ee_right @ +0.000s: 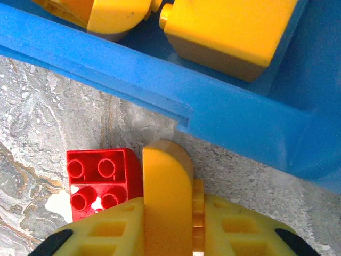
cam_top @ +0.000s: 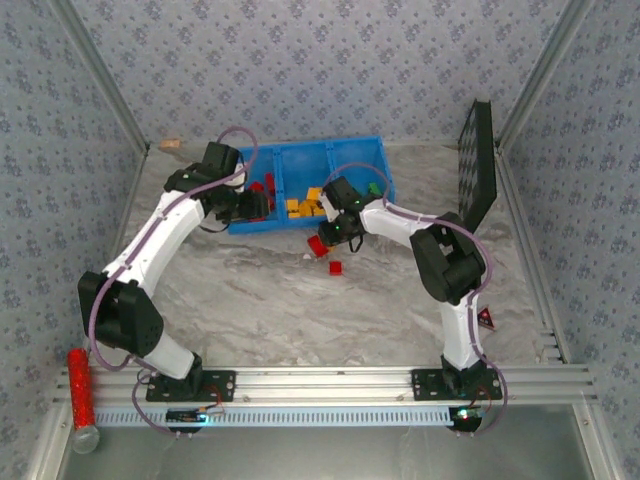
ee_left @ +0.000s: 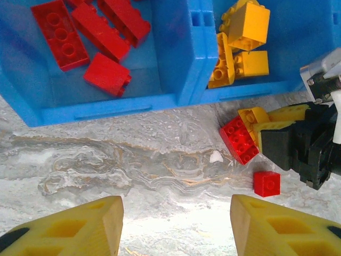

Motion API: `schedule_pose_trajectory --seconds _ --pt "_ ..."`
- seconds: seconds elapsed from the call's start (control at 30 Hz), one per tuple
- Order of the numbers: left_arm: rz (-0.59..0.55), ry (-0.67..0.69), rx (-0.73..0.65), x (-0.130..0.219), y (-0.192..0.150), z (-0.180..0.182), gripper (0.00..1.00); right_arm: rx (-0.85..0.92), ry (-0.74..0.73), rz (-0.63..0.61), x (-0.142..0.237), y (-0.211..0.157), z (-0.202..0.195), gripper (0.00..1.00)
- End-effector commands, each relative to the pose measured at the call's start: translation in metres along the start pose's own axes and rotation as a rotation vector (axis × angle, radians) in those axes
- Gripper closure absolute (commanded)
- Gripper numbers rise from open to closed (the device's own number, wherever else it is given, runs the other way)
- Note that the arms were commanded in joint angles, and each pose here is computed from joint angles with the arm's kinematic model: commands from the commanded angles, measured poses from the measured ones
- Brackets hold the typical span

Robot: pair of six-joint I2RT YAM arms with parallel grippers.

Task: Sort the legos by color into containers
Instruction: Pick up the lego from the center of the table, then place the lego in the container.

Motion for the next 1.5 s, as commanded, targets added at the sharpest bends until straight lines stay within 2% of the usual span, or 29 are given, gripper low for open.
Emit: schedule_pose_trajectory --seconds 0.0,0.37,0.6,0.8,1.07,1.23,1.47 --pt "-0.001 -0.027 -0.005 0.009 -0.006 -0.006 0.44 -0.036 -0.033 0.061 0.006 -0.017 -0.01 0.77" --pt "0.072 -0.035 -0.016 -0.005 -0.039 -0.025 0.45 -0.003 -0.006 -0.024 0.071 -0.012 0.016 0.78" --pt "0.145 -0.039 -0.01 -0.044 -0.081 -0.057 0.44 0.047 -0.072 -0.173 0.101 0.032 0.002 0.78" --pt "0.122 -0.073 0.019 -0.061 -0.098 -0.075 0.43 0.118 -0.092 -0.256 0.081 0.082 -0.013 0.78" --pt "0.088 -0.079 0.065 -0.067 -0.104 -0.075 0.4 0.144 -0.1 -0.249 0.027 0.105 -0.022 0.77" --pt "0.075 -0.055 0.065 -0.073 -0.105 -0.077 0.4 0.143 -0.094 -0.229 0.006 0.107 -0.027 0.71" --pt "0.04 -0.051 0.091 -0.092 -0.099 -0.083 0.39 0.144 -0.087 -0.265 0.02 0.112 -0.025 0.57"
Point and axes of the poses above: each hand's point on the last joint's axis, 136 mm out from that joint toward the fingers, its own x axis back along the fingers, its own z axis along the line the jaws close on, y = z × x, the point moved 10 cm from there along x, back along the fingers, and after that the axes turned 9 degrees about x, right-handed, at the moved point
